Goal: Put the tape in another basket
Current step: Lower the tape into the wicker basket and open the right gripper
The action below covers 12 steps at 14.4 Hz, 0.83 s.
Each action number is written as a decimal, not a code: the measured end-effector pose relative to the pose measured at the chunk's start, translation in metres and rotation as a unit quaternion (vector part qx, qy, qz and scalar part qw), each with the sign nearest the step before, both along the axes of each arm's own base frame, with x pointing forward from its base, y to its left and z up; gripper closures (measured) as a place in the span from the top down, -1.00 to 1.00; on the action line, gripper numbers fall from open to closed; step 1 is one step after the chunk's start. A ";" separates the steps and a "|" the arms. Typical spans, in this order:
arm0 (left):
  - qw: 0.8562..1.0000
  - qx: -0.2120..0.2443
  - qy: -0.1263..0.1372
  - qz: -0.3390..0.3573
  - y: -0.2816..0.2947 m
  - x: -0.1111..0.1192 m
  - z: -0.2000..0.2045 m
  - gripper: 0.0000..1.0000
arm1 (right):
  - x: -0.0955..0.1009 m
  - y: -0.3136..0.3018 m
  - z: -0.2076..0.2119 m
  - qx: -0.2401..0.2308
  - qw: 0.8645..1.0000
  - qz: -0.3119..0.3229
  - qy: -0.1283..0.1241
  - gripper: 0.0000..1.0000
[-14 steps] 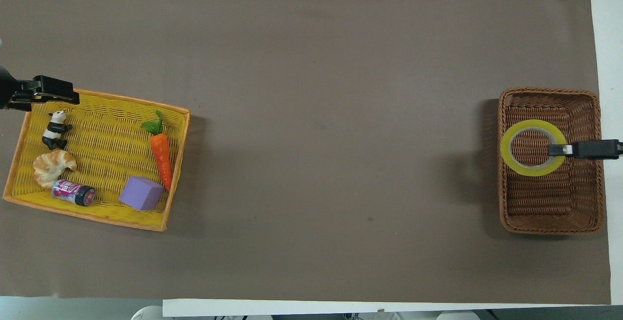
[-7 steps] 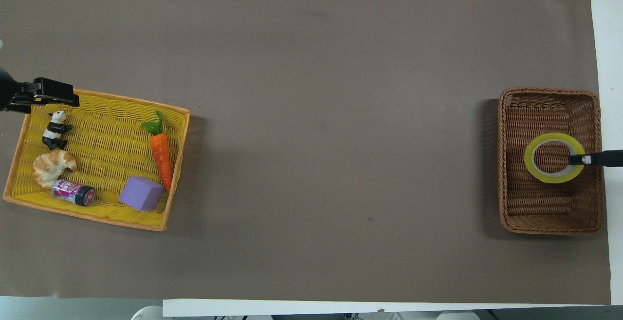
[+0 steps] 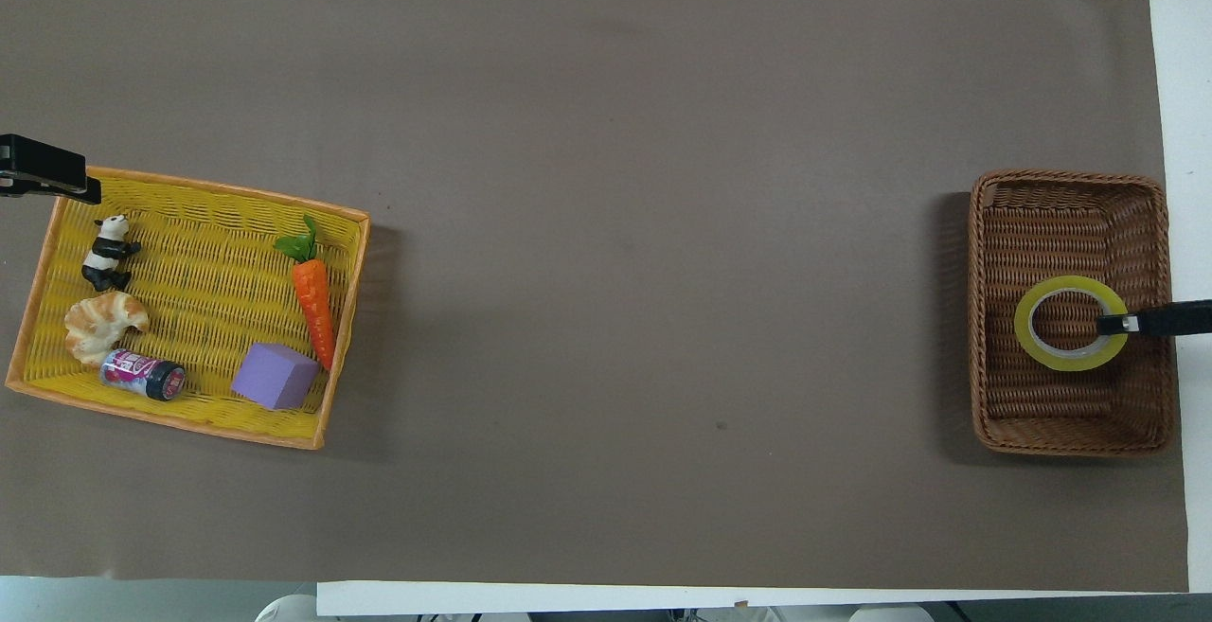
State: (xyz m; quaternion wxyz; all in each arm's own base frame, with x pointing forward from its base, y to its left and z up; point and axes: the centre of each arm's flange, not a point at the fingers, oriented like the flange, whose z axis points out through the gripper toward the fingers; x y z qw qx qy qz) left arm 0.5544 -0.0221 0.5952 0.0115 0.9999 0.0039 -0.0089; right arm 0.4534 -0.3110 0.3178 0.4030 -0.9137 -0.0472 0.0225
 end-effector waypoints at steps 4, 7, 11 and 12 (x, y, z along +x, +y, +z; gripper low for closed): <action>1.000 0.001 0.016 -0.013 -0.014 0.006 -0.019 1.00 | -0.003 0.000 -0.008 -0.007 1.000 -0.001 0.002 0.08; 1.000 0.002 0.025 -0.015 -0.016 0.006 -0.029 1.00 | -0.005 0.003 -0.014 -0.003 1.000 0.002 0.004 0.16; 1.000 0.001 0.022 -0.012 -0.013 0.007 -0.029 1.00 | 0.009 0.003 -0.002 -0.023 0.999 0.017 -0.015 0.73; 1.000 0.001 0.020 -0.012 -0.013 0.008 -0.028 1.00 | 0.016 0.005 0.004 -0.033 0.999 0.025 -0.021 0.93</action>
